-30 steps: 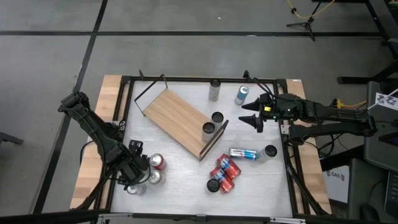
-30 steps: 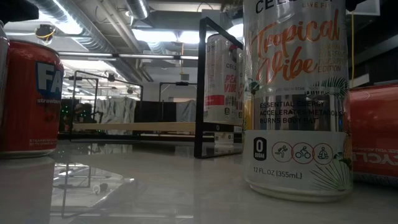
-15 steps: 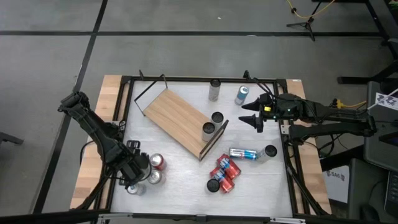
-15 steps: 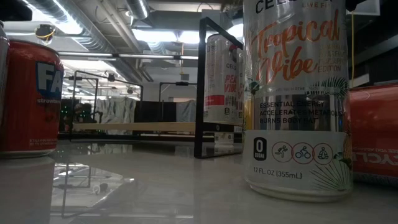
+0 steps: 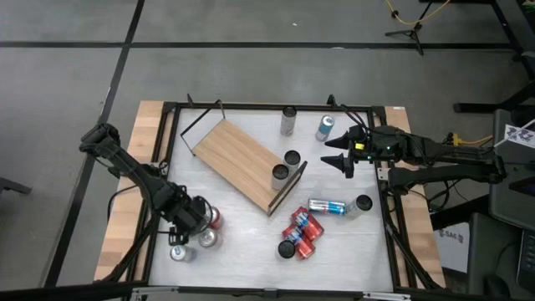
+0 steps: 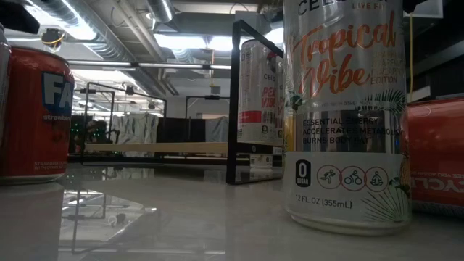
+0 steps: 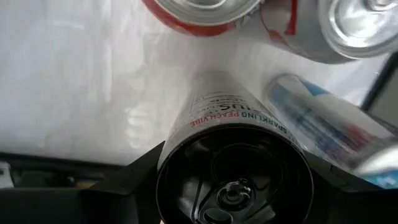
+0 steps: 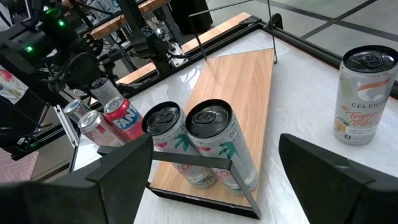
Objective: Place canned beverage on shelf
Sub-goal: Put the white-pink soda can on the shelf aligned with the other white-pink soda cans
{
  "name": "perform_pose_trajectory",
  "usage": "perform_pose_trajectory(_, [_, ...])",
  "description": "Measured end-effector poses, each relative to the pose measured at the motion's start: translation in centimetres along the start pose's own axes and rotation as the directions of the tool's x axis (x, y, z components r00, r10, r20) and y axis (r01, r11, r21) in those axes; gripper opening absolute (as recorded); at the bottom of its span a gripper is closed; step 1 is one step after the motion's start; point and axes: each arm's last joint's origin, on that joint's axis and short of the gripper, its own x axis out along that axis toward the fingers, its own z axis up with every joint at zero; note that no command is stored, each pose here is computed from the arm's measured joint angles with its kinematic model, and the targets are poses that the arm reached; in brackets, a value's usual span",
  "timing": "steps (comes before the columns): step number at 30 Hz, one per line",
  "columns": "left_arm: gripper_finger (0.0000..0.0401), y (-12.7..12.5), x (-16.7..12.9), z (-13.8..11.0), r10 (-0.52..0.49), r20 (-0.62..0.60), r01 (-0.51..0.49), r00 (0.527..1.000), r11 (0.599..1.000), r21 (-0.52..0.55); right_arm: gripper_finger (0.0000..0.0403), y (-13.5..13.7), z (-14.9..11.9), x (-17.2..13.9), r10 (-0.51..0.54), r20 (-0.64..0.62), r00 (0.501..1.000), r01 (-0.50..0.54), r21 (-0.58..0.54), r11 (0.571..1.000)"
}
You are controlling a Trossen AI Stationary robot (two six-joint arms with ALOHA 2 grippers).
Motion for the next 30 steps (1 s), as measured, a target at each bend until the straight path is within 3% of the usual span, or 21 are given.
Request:
perform_pose_trajectory(12, [0.0239,2.4,-6.4,1.0,0.051,-0.007,-0.051,0.999,0.987,-0.151,0.0342,0.0,0.0,0.0,0.0,0.0,1.0,0.0,0.0,1.0])
perform_pose_trajectory(16, [0.0239,3.2,-8.7,1.8,-0.004,0.09,0.022,0.996,0.979,-0.204,0.0342,0.0,0.0,0.0,0.0,-0.001,1.0,0.0,0.0,1.0])
perform_pose_trajectory(22, [0.0239,4.8,-11.6,2.9,-0.004,0.221,0.07,0.975,0.954,-0.292,0.0342,0.0,-0.1,0.0,-0.002,-0.005,1.0,0.002,0.0,1.0])
perform_pose_trajectory(30, [0.0239,7.0,-14.1,3.9,-0.016,0.309,0.138,0.951,0.916,-0.376,0.0342,0.0,-0.1,0.0,-0.003,-0.008,1.0,0.003,0.0,1.0])
